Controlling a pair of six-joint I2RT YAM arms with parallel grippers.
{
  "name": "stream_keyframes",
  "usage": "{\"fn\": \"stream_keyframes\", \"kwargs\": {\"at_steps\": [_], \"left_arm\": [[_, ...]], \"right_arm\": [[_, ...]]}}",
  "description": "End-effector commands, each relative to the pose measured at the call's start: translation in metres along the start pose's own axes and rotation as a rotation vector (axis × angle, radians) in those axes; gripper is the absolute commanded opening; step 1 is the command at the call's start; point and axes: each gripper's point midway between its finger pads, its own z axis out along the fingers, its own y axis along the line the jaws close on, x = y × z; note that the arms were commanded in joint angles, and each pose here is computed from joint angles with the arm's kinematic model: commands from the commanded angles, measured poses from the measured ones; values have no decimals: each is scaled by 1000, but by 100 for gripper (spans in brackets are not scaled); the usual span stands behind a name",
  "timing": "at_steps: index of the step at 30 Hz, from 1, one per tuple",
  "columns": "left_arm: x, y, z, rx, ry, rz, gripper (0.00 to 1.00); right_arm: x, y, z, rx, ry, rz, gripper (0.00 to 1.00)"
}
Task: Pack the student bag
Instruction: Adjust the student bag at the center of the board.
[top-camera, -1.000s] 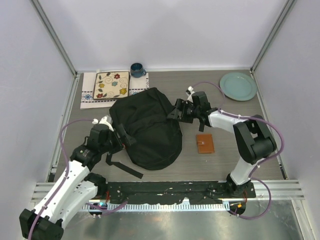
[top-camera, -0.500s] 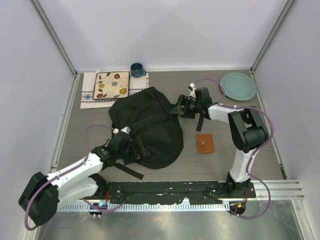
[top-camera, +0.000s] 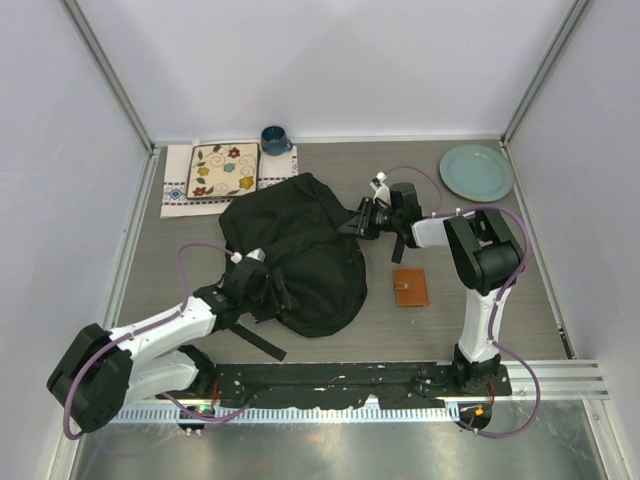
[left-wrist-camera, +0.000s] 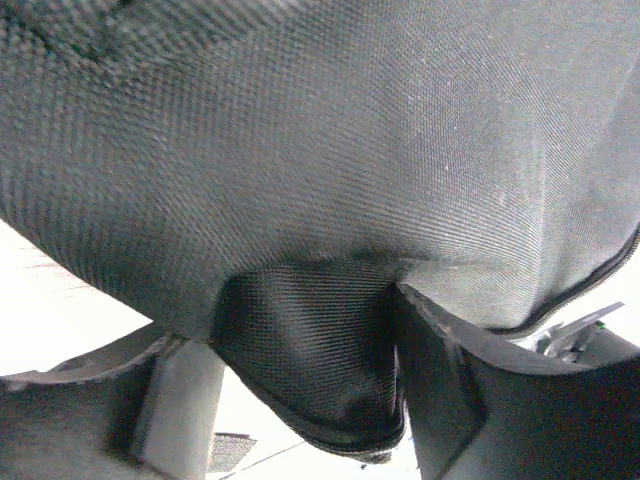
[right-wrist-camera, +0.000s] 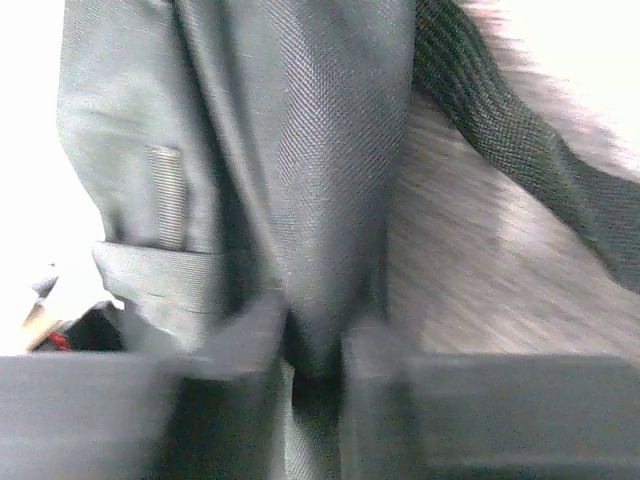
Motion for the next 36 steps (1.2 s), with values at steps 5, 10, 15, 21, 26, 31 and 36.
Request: {"fn": "stream_keyframes", "kwargs": {"at_steps": [5, 10, 15, 21, 26, 31, 36], "left_arm": [[-56, -20, -2, -42, -174, 109, 54], [-104, -21, -2, -57, -286, 145, 59], [-131, -27, -2, -84, -296, 210, 93], [-110, -12, -21, -105, -258, 176, 100], [-80, 12, -41, -124, -218, 136, 100], [-53, 48, -57, -271, -120, 119, 99], [-66, 24, -85, -165, -229, 79, 100]], "right_arm": [[-3, 32, -38, -49, -183, 28, 1], [13, 27, -72, 22, -352, 90, 1], [44, 19, -75, 88, -388, 167, 1], [76, 14, -66, 156, -346, 196, 30], [69, 5, -66, 231, -344, 163, 33], [66, 6, -61, 231, -328, 147, 40], [65, 6, -62, 245, -322, 138, 53]]}}
